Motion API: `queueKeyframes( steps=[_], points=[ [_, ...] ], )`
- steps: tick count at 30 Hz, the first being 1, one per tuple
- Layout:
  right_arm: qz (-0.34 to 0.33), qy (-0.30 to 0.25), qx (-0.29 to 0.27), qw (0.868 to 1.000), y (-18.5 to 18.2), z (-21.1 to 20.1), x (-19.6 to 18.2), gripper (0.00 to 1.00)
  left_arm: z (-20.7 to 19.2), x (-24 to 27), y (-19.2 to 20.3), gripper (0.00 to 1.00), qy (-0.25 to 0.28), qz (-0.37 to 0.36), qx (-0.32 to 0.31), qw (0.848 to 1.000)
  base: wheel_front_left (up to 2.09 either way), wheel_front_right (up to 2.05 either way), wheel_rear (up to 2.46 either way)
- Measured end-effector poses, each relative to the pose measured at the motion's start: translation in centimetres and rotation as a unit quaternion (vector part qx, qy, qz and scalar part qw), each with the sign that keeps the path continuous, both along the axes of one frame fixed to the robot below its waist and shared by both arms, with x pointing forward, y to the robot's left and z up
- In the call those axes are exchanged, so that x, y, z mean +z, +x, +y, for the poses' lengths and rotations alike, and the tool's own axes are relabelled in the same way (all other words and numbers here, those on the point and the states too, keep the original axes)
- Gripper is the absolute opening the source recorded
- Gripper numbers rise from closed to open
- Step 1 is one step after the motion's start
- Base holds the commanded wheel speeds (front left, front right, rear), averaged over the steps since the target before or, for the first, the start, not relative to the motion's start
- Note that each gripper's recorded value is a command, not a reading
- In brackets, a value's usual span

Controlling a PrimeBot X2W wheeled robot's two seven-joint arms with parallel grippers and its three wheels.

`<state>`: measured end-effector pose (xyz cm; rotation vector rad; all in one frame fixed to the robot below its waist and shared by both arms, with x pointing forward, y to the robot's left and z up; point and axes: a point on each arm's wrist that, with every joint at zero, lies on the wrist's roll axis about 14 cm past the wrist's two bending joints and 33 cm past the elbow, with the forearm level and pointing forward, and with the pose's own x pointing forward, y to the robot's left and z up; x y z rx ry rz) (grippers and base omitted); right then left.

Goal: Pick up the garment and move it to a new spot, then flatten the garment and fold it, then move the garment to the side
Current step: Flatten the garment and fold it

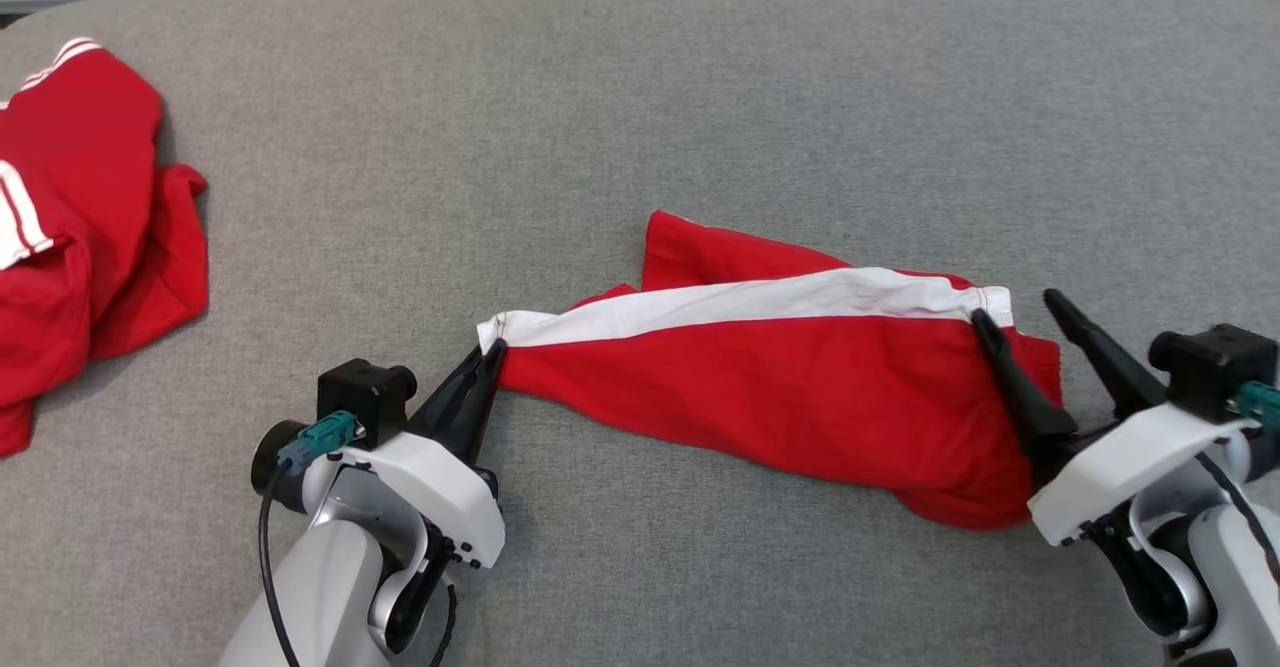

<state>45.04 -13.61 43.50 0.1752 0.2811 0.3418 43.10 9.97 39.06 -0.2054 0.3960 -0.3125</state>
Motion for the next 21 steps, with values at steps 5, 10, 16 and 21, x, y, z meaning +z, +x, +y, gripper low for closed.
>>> queueKeyframes(
  steps=[5, 10, 16, 21],
  points=[
    [0.032, -0.001, 0.035, 0.999, 0.3, 1.8, -1.7, 0.56, 0.3, 0.0, 0.1, 0.0, -0.001, -0.004, 0.008, 1.0, 0.0, 0.0, 0.0],
    [0.04, 0.001, 0.049, 0.998, 0.5, 2.5, -2.0, 0.0, 0.3, 0.6, 0.5, 0.0, -0.005, -0.021, 0.011, 1.0, 0.0, 0.0, 0.0],
    [-0.011, 0.006, 0.038, 0.999, 1.6, 1.8, 0.3, 0.0, 0.3, 3.4, 1.5, 0.0, -0.005, -0.082, 0.013, 0.997, 0.0, 0.0, 0.0],
    [-0.079, 0.004, 0.03, 0.996, 2.4, 1.0, 4.5, 0.0, 0.1, 8.7, 2.8, 0.0, -0.006, -0.171, 0.005, 0.985, 0.0, 0.0, 0.0]
  ],
)
